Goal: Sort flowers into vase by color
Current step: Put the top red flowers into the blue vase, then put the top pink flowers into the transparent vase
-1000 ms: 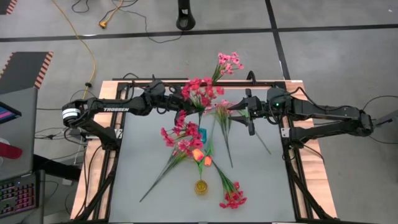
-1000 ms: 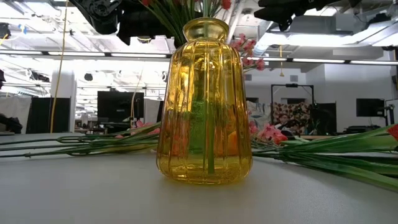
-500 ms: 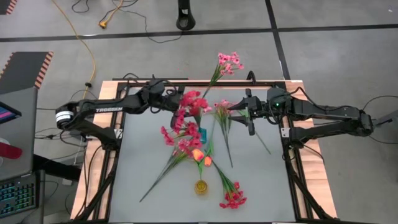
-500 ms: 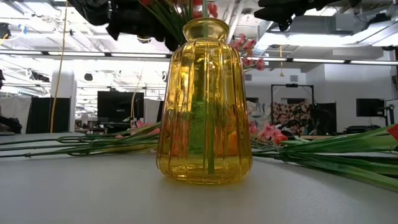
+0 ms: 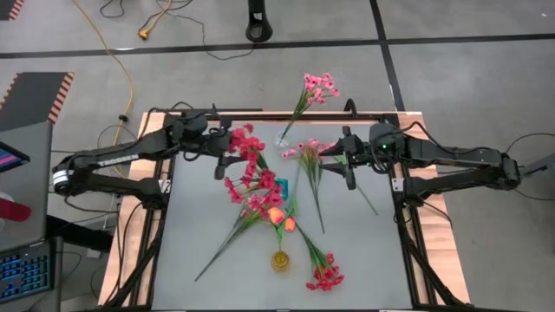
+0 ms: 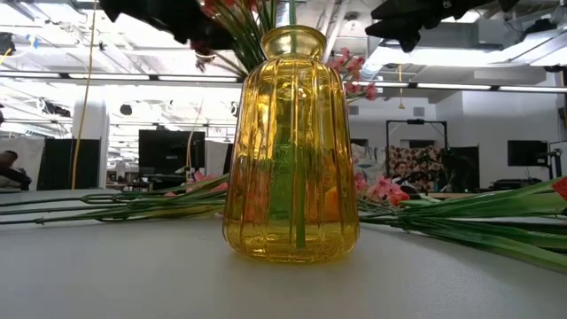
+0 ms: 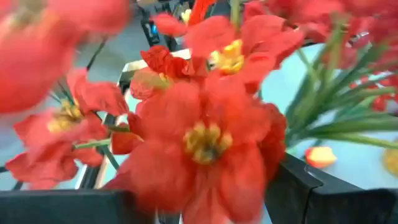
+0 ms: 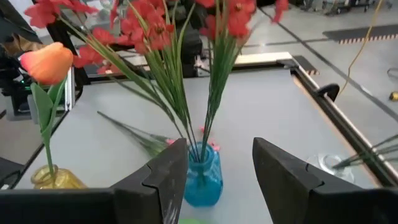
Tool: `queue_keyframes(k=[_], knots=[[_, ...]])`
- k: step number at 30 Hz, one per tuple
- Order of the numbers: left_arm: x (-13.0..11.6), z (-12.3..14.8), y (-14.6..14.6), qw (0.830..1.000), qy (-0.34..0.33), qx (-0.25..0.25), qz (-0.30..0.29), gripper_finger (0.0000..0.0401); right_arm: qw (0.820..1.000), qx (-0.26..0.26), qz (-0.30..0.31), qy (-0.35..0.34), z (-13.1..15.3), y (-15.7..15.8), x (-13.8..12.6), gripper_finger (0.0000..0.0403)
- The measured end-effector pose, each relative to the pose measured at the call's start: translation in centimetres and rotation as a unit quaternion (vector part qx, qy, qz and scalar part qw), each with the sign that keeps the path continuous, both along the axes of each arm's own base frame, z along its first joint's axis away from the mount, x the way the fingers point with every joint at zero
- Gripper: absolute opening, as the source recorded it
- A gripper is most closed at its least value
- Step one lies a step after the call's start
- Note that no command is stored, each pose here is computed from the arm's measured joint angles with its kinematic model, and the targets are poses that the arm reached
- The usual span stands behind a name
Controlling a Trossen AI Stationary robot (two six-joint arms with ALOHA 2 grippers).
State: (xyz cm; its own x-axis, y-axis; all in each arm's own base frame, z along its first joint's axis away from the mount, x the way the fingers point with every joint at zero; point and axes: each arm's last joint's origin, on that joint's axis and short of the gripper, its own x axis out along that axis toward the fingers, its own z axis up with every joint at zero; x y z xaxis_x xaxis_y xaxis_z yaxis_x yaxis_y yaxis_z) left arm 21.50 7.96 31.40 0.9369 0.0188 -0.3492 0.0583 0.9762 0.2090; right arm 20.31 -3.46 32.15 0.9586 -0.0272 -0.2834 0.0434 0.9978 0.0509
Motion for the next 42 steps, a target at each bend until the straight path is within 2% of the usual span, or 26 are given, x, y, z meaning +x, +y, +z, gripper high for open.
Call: queue_keyframes(k=[5,11,16,19,23,26,33,38,42], knots=[[-1.3,0.8,-0.6,1.000,-0.006,-0.003,0.000,0.0167,1.000,0.011,-0.004,0.003,-0.1,0.0,0.0,0.0210],[-1.2,0.8,-0.6,1.000,-0.011,-0.025,-0.007,0.0167,1.000,0.011,-0.004,0.002,0.0,0.0,0.0,0.0210],[-1.8,0.7,-0.7,1.000,0.010,0.002,0.008,0.0167,1.000,0.010,-0.003,0.003,-0.1,0.0,0.0,0.0210],[-2.8,1.3,-1.0,0.999,0.000,0.024,0.026,0.0167,1.000,0.011,-0.006,0.011,-0.2,0.0,-0.1,0.0210],[-4.4,2.3,-1.5,0.998,-0.018,0.034,0.044,0.0167,0.999,0.005,-0.042,0.028,-0.5,-0.2,-0.2,0.0208],[-5.6,2.5,-2.0,0.998,-0.012,0.020,0.063,0.0167,0.995,0.027,-0.088,0.043,-0.9,-0.4,-0.2,0.0202],[-6.9,1.3,-2.5,0.994,0.059,-0.043,0.077,0.0167,0.971,0.116,-0.171,0.118,-3.5,-1.0,1.4,0.0184],[-6.2,0.7,-2.3,0.992,0.080,-0.064,0.072,0.0167,0.943,0.182,-0.212,0.180,-6.5,-1.4,3.5,0.0171],[-5.4,0.3,-1.9,0.991,0.090,-0.065,0.071,0.0167,0.921,0.213,-0.238,0.223,-8.8,-1.7,4.8,0.0165]])
